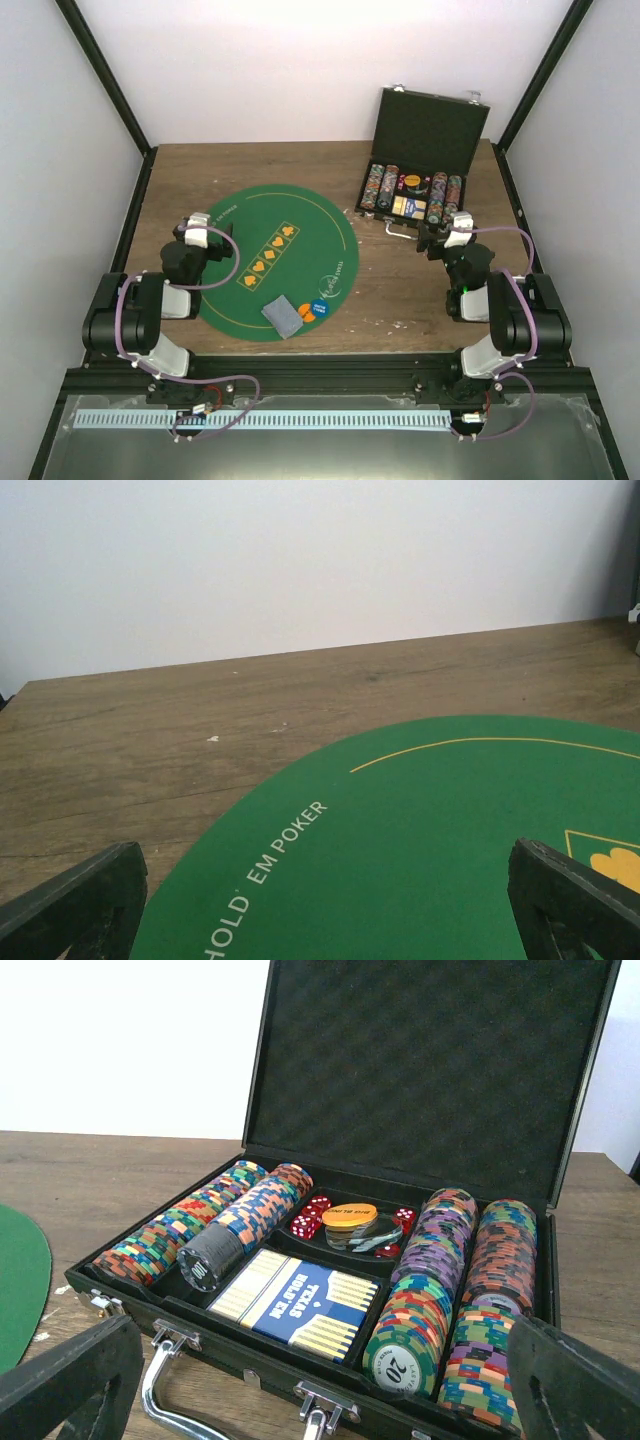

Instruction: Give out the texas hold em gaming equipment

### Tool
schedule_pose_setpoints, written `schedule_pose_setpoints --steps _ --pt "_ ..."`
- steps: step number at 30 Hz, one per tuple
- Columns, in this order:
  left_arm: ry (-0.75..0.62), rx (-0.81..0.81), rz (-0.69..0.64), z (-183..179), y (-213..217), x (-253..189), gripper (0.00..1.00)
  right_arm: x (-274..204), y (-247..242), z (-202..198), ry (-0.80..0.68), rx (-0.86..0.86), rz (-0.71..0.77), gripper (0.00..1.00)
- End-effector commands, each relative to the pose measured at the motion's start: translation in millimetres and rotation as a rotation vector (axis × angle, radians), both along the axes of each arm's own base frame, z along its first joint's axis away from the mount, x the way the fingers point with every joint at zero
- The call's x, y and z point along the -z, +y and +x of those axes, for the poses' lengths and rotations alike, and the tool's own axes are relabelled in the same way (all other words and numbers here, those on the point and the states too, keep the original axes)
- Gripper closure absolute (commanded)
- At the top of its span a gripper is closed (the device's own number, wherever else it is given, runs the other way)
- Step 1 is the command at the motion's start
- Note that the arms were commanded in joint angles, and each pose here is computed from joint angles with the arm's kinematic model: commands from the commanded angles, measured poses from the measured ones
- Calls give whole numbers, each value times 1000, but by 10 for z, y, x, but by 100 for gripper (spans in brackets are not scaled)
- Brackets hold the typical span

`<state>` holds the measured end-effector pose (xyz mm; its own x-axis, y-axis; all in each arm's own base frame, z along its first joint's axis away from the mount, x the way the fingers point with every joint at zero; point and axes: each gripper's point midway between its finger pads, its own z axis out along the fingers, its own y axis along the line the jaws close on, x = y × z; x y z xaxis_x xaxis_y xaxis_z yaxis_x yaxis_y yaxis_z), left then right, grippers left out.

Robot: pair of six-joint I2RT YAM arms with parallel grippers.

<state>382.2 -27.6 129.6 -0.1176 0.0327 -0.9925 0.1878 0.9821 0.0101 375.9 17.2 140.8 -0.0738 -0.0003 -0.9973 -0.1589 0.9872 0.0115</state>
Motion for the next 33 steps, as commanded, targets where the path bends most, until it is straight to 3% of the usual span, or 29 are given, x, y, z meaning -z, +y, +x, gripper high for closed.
schedule_pose_setpoints --steps 1,12,14,19,21,24,29,33 --pt "-28 3 -1 40 -4 -79 0 -83 -32 27 -29 5 -12 0" --pt "-29 3 -1 44 -1 -84 0 -87 -34 28 -31 7 -12 0" --pt "-35 -9 -7 39 26 -99 7 -132 -34 30 -39 7 -12 0" --pt "57 -35 -153 220 352 -395 3 -548 -119 203 26 54 26 0" --pt "83 -64 -224 325 600 -598 3 -842 -20 212 4 -3 50 0" --pt "152 -57 -220 396 758 -833 3 -1229 225 181 -3 -149 101 0" --pt "408 92 -125 298 570 -1062 4 -1554 847 67 172 -478 196 0" --pt "548 181 -74 -11 390 -1147 4 -1353 1492 -111 378 -596 116 0"
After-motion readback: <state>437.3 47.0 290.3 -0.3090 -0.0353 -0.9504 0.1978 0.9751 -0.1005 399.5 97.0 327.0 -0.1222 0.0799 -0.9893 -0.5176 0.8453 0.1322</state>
